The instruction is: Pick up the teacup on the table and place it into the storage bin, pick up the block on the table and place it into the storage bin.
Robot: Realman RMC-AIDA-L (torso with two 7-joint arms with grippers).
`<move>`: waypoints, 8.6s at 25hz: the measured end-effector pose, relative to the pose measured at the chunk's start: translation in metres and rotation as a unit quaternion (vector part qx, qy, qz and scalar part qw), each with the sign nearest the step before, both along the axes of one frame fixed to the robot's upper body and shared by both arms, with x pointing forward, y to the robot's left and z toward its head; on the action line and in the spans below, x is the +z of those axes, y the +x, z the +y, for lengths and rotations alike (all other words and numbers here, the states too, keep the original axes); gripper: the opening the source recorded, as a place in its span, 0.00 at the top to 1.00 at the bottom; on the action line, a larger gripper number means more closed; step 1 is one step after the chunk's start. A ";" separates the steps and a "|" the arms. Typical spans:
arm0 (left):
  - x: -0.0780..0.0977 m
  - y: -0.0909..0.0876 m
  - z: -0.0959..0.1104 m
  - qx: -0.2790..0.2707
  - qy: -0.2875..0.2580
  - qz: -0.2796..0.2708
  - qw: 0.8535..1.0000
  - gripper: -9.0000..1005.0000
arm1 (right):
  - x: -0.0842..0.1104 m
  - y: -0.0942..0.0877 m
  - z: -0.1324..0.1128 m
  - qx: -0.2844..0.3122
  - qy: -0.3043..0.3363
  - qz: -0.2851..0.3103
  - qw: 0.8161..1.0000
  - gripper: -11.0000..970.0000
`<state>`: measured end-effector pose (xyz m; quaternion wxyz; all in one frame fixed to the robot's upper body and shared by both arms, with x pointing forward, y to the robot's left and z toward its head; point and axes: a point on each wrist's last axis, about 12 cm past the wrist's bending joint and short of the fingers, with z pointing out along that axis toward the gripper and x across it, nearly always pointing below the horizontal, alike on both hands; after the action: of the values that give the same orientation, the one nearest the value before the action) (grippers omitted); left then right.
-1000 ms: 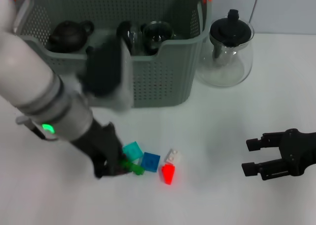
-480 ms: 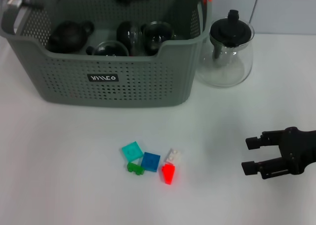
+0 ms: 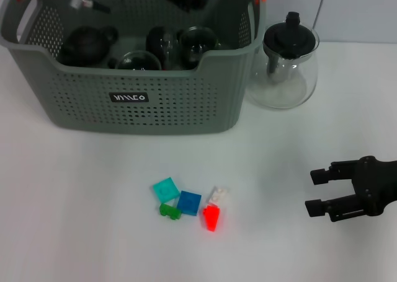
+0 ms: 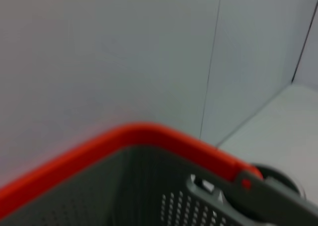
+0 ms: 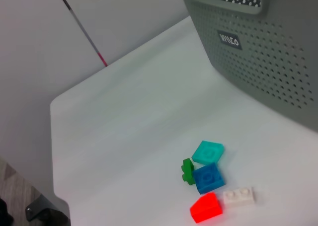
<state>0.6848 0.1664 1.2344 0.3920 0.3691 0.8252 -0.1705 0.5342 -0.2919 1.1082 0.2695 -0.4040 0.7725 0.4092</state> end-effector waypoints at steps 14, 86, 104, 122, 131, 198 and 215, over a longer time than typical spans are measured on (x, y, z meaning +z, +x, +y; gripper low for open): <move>0.005 -0.004 -0.005 0.007 -0.014 -0.027 0.999 0.53 | 0.001 0.002 -0.002 -0.002 -0.001 -0.002 1.000 0.09; -0.089 -0.119 -0.030 -0.500 0.452 -0.088 0.733 0.13 | -0.012 0.006 0.001 -0.088 0.034 0.067 0.993 0.09; -0.105 -0.121 -0.057 -0.578 0.485 -0.101 0.648 0.13 | -0.023 0.006 0.009 -0.105 0.042 0.070 0.991 0.09; -0.113 -0.121 -0.072 -0.606 0.498 -0.093 0.613 0.18 | -0.024 0.006 0.005 -0.115 0.043 0.056 0.991 0.09; -0.115 -0.122 -0.078 -0.616 0.495 -0.097 0.605 0.46 | -0.024 0.006 0.004 -0.115 0.043 0.054 0.991 0.09; 0.031 -0.030 0.029 -0.068 -0.042 0.008 0.997 0.29 | -0.009 0.009 -0.009 -0.069 0.021 0.025 0.997 0.09; -0.018 -0.142 0.035 -0.269 0.074 0.154 0.948 0.07 | -0.009 0.008 -0.014 -0.076 0.018 0.029 0.997 0.09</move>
<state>0.5426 0.2011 1.2161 0.1710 0.5746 0.7558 -0.2635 0.5422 -0.3063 1.0987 0.2846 -0.3271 0.8008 0.4131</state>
